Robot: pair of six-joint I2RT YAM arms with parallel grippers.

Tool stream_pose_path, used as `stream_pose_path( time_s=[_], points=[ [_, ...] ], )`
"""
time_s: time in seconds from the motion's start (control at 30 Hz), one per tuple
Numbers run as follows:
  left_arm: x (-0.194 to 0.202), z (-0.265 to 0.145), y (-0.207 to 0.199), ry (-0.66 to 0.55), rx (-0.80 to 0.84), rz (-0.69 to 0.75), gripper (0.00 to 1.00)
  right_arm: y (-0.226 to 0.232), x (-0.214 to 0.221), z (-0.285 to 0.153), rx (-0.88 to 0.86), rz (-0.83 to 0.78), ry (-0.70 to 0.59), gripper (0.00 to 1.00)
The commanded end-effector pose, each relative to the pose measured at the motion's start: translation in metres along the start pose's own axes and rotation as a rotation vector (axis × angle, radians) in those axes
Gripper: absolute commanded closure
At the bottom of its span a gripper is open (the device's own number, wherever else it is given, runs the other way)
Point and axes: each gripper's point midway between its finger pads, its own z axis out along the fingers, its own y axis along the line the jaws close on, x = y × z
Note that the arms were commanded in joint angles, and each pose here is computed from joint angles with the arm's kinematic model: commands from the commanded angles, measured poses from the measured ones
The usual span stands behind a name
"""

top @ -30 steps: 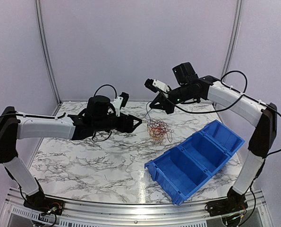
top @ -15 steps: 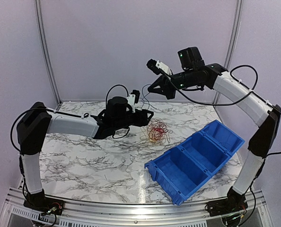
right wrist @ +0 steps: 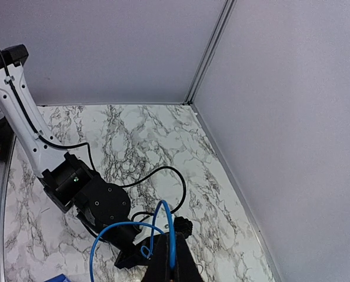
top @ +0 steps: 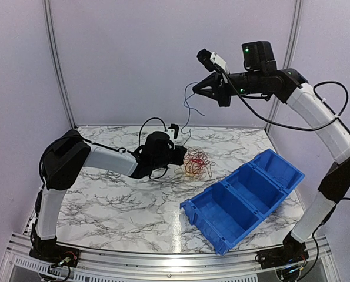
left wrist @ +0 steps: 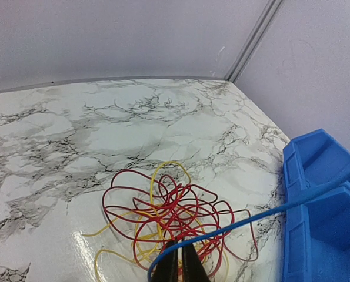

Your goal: Untangle the cables

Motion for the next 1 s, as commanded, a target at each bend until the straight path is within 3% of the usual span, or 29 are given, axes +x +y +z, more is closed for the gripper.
stream_pose_path(
  time_s=[0.0, 0.07, 0.2, 0.3, 0.67, 0.97],
  points=[
    [-0.010, -0.001, 0.001, -0.041, 0.003, -0.005, 0.97, -0.007, -0.031, -0.029, 0.075, -0.052, -0.054, 1.00],
    [-0.011, -0.009, 0.003, -0.041, -0.006, -0.003, 0.93, -0.009, -0.025, -0.030, 0.089, -0.046, -0.041, 1.00],
    [-0.010, -0.044, 0.017, -0.034, -0.061, 0.031, 0.69, -0.011, 0.001, -0.025, 0.094, -0.012, -0.004, 1.00],
    [-0.008, -0.078, 0.025, -0.028, -0.090, 0.068, 0.58, -0.009, 0.017, -0.021, 0.089, 0.006, 0.012, 1.00],
    [-0.003, -0.185, 0.020, -0.046, -0.041, 0.171, 0.47, 0.023, 0.051, 0.008, -0.103, 0.119, 0.001, 1.00],
    [-0.006, -0.187, 0.018, -0.046, -0.037, -0.012, 0.38, 0.041, 0.057, 0.024, -0.178, 0.144, 0.003, 1.00]
  ],
)
